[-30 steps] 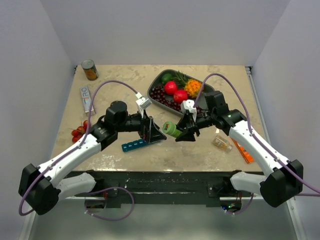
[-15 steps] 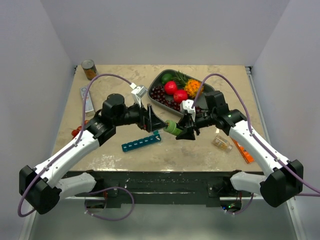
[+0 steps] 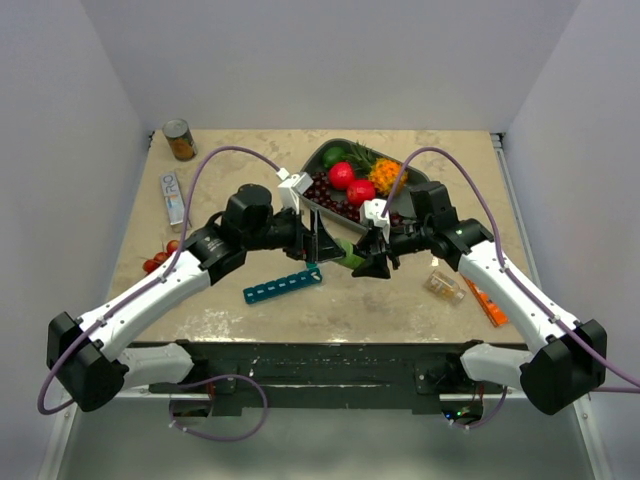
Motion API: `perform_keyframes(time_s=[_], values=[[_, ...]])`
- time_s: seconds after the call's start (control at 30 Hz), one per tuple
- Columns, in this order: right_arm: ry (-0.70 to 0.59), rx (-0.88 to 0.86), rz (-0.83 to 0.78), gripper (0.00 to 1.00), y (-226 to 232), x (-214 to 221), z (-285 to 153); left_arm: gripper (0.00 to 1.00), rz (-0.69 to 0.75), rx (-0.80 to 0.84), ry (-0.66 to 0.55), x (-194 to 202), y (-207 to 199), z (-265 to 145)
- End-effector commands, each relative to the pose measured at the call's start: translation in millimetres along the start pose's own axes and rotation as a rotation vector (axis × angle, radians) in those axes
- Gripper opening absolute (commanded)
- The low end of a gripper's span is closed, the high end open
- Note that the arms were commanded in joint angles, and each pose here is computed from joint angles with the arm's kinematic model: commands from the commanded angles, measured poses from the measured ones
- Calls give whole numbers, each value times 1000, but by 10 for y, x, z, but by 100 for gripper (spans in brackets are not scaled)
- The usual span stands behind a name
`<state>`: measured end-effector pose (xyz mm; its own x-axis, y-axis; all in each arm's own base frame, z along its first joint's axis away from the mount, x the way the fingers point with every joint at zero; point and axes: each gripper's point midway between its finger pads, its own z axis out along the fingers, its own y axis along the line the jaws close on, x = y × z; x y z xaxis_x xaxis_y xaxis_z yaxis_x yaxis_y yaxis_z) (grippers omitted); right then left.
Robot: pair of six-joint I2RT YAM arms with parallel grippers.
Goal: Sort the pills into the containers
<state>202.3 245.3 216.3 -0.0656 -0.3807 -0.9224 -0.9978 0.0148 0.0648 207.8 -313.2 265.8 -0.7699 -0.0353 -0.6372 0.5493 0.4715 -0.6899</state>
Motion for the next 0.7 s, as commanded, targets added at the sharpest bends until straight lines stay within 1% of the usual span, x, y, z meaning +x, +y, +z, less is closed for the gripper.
perform_keyframes(time_s=[0.0, 0.03, 0.13, 0.17, 0.23, 0.3, 0.33, 0.4, 0.43, 0.57, 0.6, 0.63, 0.67], values=[[-48, 23, -92, 0, -29, -252, -59, 79, 11, 36, -22, -131, -189, -12], [-49, 24, -93, 0, -31, -254, -59, 78, 11, 35, -20, -127, -181, -4], [-49, 25, -91, 0, -35, -249, -60, 66, 15, 38, -4, -93, -177, 11], [-50, 24, -90, 0, -32, -253, -57, 59, 16, 41, 2, -78, -172, 18], [-52, 20, -87, 0, -27, -255, -53, 50, 26, 58, 22, -37, -189, 25], [-53, 17, -81, 0, -22, -252, -50, 44, 36, 64, 40, 4, -171, 43], [-57, 13, -79, 0, -17, -259, -52, 39, 40, 79, 56, 40, -180, 45], [-62, 4, -75, 0, -1, -267, -45, 35, 62, 104, 79, 97, -180, 62], [-66, 1, -70, 0, 3, -272, -44, 31, 75, 115, 87, 121, -184, 61], [-105, -51, -44, 0, 86, -338, -21, 22, 182, 180, 112, 213, -188, 61], [-112, -65, -34, 0, 103, -342, -11, 21, 245, 218, 121, 248, -217, 42], [-124, -78, -22, 0, 125, -372, -11, 20, 275, 234, 123, 265, -219, 43], [-142, -109, -12, 0, 174, -400, -7, 18, 349, 264, 114, 272, -223, 35]])
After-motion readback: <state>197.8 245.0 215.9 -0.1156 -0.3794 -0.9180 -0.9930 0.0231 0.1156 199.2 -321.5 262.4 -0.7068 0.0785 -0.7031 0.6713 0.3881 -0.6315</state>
